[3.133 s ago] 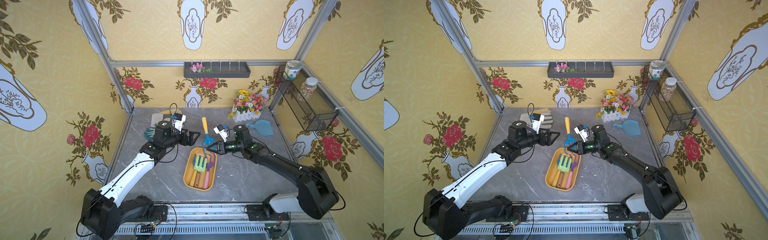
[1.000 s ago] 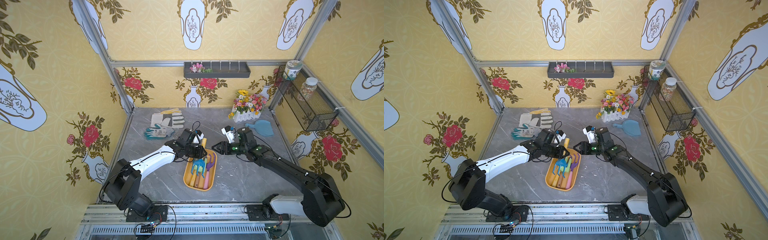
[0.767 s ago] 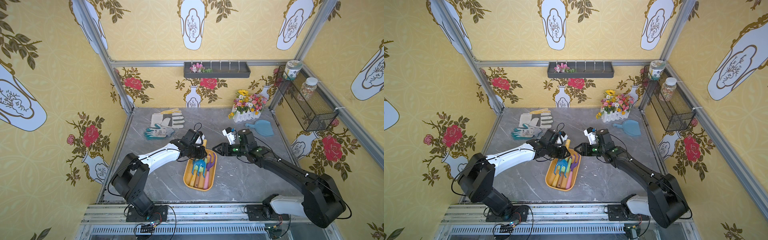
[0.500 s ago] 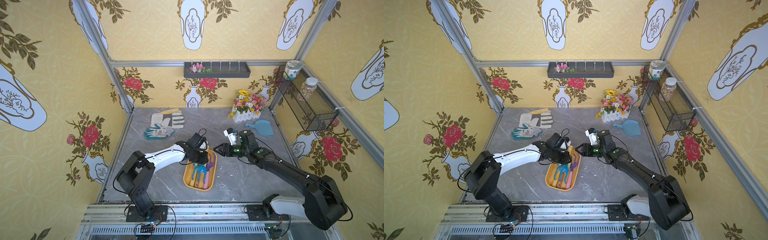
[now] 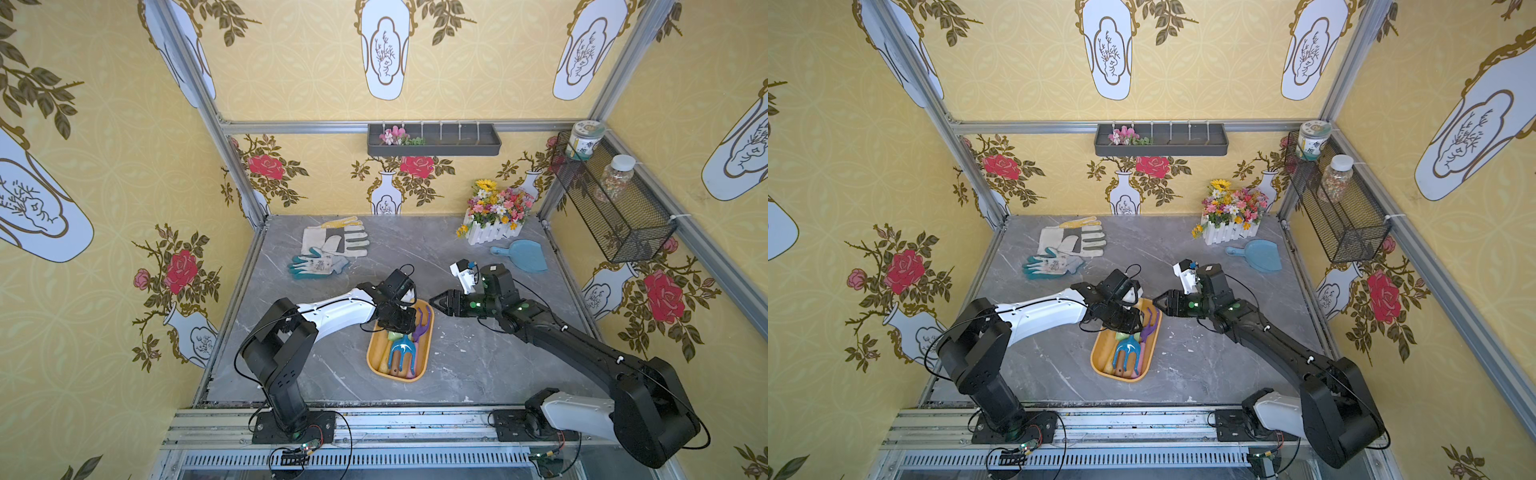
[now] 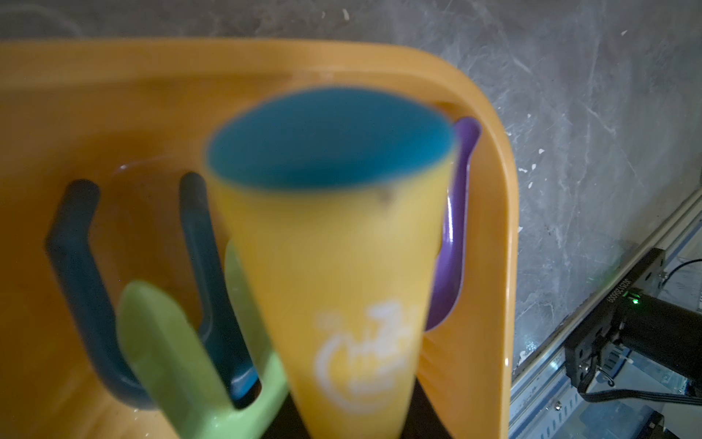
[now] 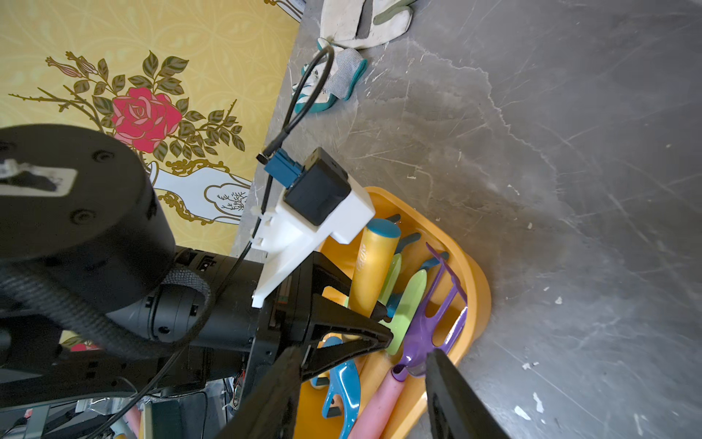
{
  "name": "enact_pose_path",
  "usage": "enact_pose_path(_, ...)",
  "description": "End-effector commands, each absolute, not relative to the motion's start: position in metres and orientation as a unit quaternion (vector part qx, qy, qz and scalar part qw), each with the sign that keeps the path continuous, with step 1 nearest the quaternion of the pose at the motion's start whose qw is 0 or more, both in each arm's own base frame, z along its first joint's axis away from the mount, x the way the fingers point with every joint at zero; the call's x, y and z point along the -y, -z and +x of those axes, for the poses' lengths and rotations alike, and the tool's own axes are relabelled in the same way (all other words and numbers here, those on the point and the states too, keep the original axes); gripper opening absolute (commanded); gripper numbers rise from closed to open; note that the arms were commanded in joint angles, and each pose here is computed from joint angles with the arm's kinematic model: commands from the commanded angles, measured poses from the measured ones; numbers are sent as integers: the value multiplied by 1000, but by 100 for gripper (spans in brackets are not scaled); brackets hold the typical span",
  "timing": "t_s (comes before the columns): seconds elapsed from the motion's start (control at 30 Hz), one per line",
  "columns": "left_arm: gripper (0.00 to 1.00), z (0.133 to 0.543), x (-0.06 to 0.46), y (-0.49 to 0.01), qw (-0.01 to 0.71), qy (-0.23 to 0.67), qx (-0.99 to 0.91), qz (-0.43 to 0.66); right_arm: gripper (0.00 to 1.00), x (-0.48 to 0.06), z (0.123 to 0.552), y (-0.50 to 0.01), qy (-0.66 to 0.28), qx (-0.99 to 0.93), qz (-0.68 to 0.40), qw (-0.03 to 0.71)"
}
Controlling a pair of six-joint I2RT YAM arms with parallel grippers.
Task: Put the rake into the storage box
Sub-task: Place the rake in the storage box, then reset both arms
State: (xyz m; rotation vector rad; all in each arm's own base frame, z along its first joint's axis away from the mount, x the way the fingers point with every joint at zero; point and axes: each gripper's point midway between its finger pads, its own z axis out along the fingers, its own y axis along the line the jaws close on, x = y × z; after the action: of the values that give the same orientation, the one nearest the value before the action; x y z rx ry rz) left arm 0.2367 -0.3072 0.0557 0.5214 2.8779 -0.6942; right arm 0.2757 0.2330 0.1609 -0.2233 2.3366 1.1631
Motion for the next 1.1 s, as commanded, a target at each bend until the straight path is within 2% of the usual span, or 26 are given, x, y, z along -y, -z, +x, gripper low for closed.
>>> enact_pose_path(0.0, 30, 233, 308, -55, 58, 234, -954, 178, 56, -233, 278, -165, -430, -857, -87, 269)
enact_pose_path(0.2, 53, 230, 306, -70, 69, 244, -950, 183, 56, -233, 279, -161, -428, -860, -85, 266)
enact_pose_path(0.3, 57, 233, 304, -86, 95, 248, -946, 185, 56, -233, 279, -155, -426, -862, -81, 261)
enact_pose_path(0.33, 65, 235, 305, -93, 105, 252, -944, 186, 56, -233, 280, -154, -425, -864, -79, 259)
enact_pose_path(0.37, 81, 238, 306, -101, 120, 259, -940, 187, 57, -233, 282, -151, -423, -866, -75, 258)
enact_pose_path(0.4, 83, 241, 309, -111, 140, 270, -933, 190, 57, -232, 283, -149, -420, -867, -71, 259)
enact_pose_path(0.43, 98, 244, 311, -121, 159, 281, -927, 193, 57, -232, 285, -147, -418, -868, -68, 259)
enact_pose_path(0.53, 100, 261, 310, -147, 232, 287, -912, 181, 58, -229, 292, -143, -407, -872, -56, 267)
enact_pose_path(0.57, 100, 269, 310, -155, 257, 286, -906, 177, 62, -226, 295, -141, -398, -875, -50, 272)
enact_pose_path(0.6, 100, 275, 308, -162, 279, 281, -902, 174, 68, -222, 298, -139, -384, -880, -41, 276)
enact_pose_path(0.67, 100, 292, 298, -174, 330, 253, -896, 156, 93, -209, 307, -136, -345, -892, -21, 291)
enact_pose_path(0.7, 100, 300, 292, -180, 354, 236, -893, 149, 97, -201, 311, -136, -325, -896, -10, 302)
enact_pose_path(0.8, 100, 326, 259, -199, 445, 151, -874, 120, 97, -160, 327, -134, -221, -911, 41, 345)
enact_pose_path(0.9, 100, 352, 206, -222, 552, 24, -831, 62, 97, -96, 339, -135, -58, -912, 110, 390)
enact_pose_path(0.97, 100, 362, 179, -225, 595, -45, -799, 79, 97, -66, 345, -136, 19, -905, 126, 407)
enact_pose_path(1.07, 100, 374, 142, -220, 631, -97, -765, 85, 97, -40, 355, -133, 94, -898, 121, 412)
